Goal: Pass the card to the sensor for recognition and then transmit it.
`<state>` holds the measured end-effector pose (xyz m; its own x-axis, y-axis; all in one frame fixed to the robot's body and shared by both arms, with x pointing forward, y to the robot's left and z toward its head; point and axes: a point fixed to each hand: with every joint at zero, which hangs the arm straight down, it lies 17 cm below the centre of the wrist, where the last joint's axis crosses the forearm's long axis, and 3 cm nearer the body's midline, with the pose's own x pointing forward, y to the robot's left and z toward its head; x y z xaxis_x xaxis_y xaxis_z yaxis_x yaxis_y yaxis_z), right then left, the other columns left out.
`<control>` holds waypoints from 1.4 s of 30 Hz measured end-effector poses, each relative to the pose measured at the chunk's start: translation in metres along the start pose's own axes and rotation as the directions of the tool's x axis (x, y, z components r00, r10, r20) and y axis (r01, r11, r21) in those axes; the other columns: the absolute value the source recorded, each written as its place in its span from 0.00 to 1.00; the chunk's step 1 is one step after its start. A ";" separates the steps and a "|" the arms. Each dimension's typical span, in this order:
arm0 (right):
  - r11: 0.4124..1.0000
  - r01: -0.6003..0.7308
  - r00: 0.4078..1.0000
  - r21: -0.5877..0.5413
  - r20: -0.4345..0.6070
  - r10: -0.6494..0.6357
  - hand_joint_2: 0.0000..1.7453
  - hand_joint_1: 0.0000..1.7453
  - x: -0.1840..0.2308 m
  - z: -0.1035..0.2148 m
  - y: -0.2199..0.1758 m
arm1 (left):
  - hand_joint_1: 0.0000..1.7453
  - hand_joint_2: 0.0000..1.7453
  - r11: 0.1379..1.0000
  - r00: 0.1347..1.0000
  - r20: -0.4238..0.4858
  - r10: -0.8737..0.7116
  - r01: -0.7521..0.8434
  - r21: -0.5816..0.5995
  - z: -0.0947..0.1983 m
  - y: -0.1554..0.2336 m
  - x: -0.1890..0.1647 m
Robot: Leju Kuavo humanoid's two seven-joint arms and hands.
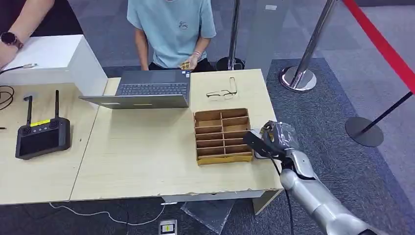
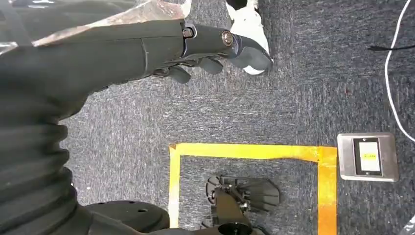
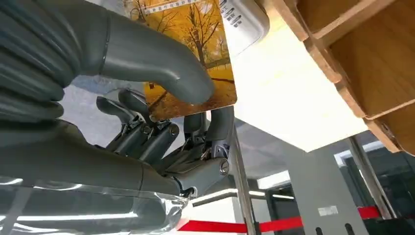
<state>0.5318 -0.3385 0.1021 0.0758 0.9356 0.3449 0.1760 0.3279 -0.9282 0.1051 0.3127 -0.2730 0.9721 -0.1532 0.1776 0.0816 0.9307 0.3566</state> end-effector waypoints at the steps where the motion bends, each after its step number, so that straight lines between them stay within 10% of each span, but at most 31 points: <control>1: 1.000 0.003 1.000 0.001 0.001 -0.003 1.00 1.00 0.000 0.000 0.001 | 0.00 1.00 1.000 1.000 0.000 0.001 -0.001 0.001 0.000 0.000 0.000; 42: 0.991 0.108 0.987 -0.078 0.128 -0.097 1.00 1.00 0.067 -0.031 -0.066 | 0.00 1.00 1.000 1.000 0.016 -0.005 0.005 -0.003 0.000 -0.002 0.002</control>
<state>0.5556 -0.3009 0.1906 -0.0684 0.9082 0.4129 0.2595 0.4158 -0.8716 0.1071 0.3107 -0.2727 0.9680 -0.1636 0.1905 0.0875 0.9309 0.3547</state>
